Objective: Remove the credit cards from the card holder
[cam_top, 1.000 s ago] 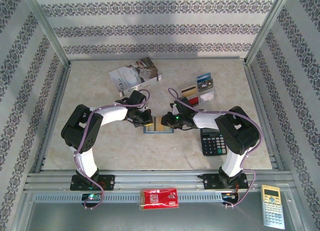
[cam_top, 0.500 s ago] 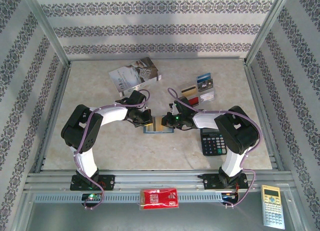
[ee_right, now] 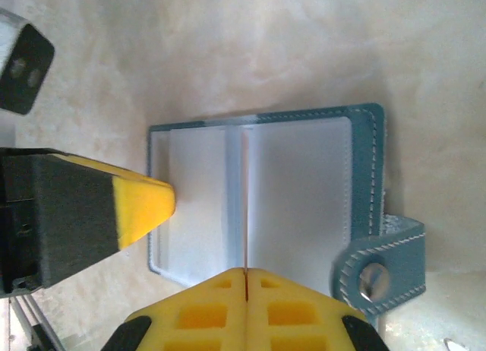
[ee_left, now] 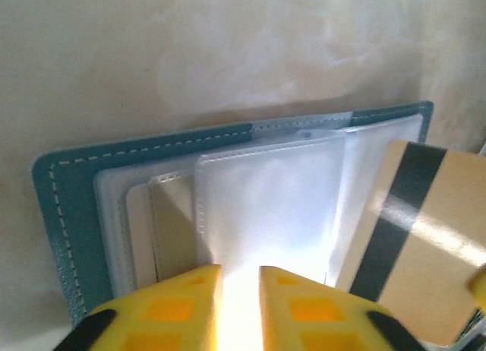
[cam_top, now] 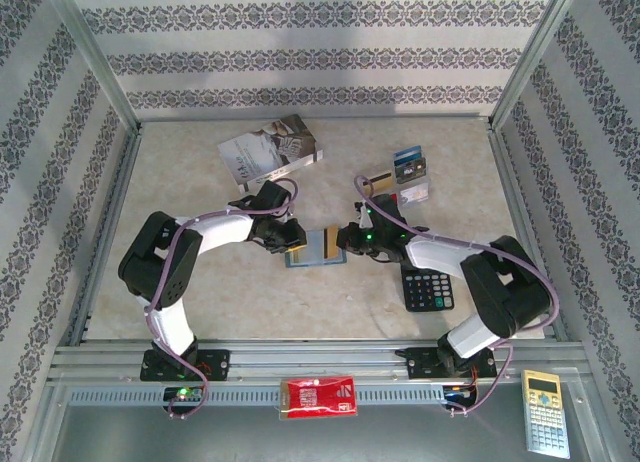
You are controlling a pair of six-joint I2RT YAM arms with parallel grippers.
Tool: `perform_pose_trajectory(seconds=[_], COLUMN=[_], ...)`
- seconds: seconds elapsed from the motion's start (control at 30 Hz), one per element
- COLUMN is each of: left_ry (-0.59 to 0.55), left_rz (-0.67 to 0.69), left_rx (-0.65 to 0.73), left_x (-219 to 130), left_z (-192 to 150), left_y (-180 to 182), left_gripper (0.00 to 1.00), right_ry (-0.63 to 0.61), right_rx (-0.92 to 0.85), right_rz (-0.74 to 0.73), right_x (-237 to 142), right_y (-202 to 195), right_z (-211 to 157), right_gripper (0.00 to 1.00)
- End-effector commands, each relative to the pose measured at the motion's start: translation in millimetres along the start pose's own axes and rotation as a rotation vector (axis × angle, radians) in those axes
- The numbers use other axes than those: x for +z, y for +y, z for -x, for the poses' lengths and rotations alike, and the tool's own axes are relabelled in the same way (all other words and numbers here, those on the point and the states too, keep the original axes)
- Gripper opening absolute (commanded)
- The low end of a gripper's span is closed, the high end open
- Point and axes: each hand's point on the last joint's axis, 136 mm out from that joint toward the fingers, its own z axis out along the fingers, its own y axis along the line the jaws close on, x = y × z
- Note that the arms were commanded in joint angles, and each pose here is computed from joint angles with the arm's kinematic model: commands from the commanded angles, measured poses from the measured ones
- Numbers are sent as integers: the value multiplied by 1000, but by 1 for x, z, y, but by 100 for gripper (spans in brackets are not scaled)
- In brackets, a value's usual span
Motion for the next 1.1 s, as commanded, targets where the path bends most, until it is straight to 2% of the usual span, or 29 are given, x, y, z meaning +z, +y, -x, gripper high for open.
perform_pose_trajectory(seconds=[0.0,0.1,0.17,0.33,0.57,0.67,0.77,0.93,1.07], left_ry=[-82,-135,-163,-176,-184,-186,-194,-200,-202], left_rz=[-71,-186,-276,-437,-517,-580,-636,-677,-691], left_rx=[-3,-19,-27,-13,-15,0,14,32,35], left_x=[-24,-42,-54,-73,-86,-95,-107,-122,-129], left_z=[10,18,21,20,24,26,28,26,25], left_y=[-23,-44,-59,-87,-91,-101,-111,-123,-127], left_gripper=[32,50,58,64,66,59,42,21,9], right_ry=[-68,-72,-61,-48,-36,-28,-22,-20,-21], right_rx=[-40,-29,-14,43,85,91,98,109,100], right_rz=[25,102,170,308,467,506,533,569,606], right_x=[-14,-21,-24,-32,-47,-51,-53,-55,-59], right_y=[6,22,35,63,92,99,104,108,116], right_z=[11,16,18,26,41,44,47,51,53], right_gripper=[0,0,0,0,0,0,0,0,10])
